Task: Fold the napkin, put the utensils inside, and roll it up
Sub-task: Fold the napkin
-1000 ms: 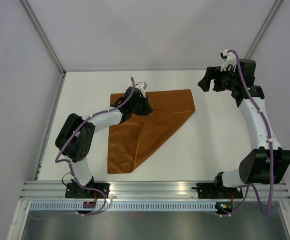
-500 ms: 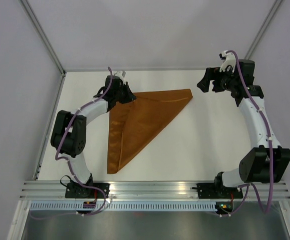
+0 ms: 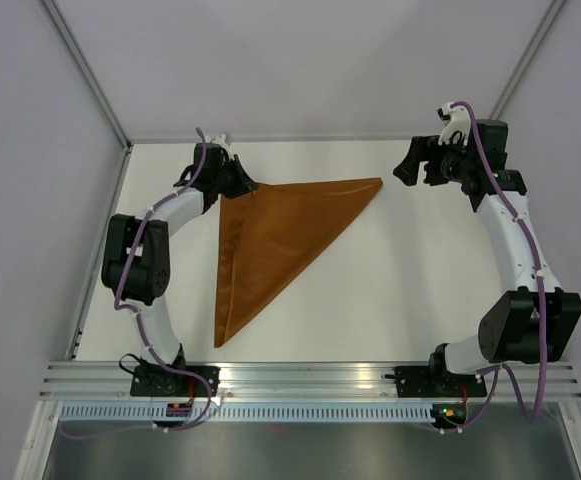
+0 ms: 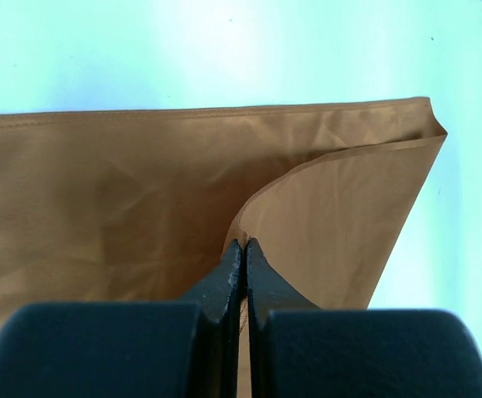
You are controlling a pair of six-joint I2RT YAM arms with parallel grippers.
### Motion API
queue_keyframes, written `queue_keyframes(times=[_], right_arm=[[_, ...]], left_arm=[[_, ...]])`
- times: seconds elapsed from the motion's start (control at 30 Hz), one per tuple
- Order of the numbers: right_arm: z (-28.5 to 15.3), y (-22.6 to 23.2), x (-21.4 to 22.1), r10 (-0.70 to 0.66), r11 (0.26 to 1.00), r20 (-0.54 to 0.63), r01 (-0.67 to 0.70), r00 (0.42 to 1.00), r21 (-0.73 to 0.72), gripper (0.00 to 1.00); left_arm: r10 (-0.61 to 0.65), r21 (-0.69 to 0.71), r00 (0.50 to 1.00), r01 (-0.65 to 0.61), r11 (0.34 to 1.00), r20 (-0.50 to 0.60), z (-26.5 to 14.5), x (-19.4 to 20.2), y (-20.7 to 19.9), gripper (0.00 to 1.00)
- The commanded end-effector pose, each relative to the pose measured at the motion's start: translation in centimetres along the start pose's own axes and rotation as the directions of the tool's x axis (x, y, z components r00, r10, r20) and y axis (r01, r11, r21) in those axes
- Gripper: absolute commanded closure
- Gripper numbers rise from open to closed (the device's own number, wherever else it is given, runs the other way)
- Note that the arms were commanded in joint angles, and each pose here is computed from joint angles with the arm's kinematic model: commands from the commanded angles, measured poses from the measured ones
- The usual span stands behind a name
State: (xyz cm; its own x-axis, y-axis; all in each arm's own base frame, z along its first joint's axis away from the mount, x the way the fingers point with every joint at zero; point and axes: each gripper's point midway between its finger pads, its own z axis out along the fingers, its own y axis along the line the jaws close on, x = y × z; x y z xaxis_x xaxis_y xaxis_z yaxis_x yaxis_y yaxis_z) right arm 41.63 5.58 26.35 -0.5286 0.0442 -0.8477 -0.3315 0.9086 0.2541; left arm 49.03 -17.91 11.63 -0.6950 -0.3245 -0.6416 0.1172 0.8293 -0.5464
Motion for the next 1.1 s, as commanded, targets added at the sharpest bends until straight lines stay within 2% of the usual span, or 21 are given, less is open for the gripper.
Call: queue_keyframes(times=[0.0, 1.07], right_arm=[[0.0, 0.1, -0.7, 0.015, 1.000, 0.010, -0.015, 1.000, -0.011, 0.04], [0.8, -0.1, -0.2, 0.026, 1.000, -0.013, -0.026, 1.000, -0.018, 0.04]], left_arm=[[-0.056, 0.032, 0.998, 0.055, 0.998, 0.024, -0.5, -2.2, -0.5, 0.98], [-0.090, -0.005, 0.993, 0.091, 0.996, 0.078, -1.2, -5.5, 3.4, 0.98]])
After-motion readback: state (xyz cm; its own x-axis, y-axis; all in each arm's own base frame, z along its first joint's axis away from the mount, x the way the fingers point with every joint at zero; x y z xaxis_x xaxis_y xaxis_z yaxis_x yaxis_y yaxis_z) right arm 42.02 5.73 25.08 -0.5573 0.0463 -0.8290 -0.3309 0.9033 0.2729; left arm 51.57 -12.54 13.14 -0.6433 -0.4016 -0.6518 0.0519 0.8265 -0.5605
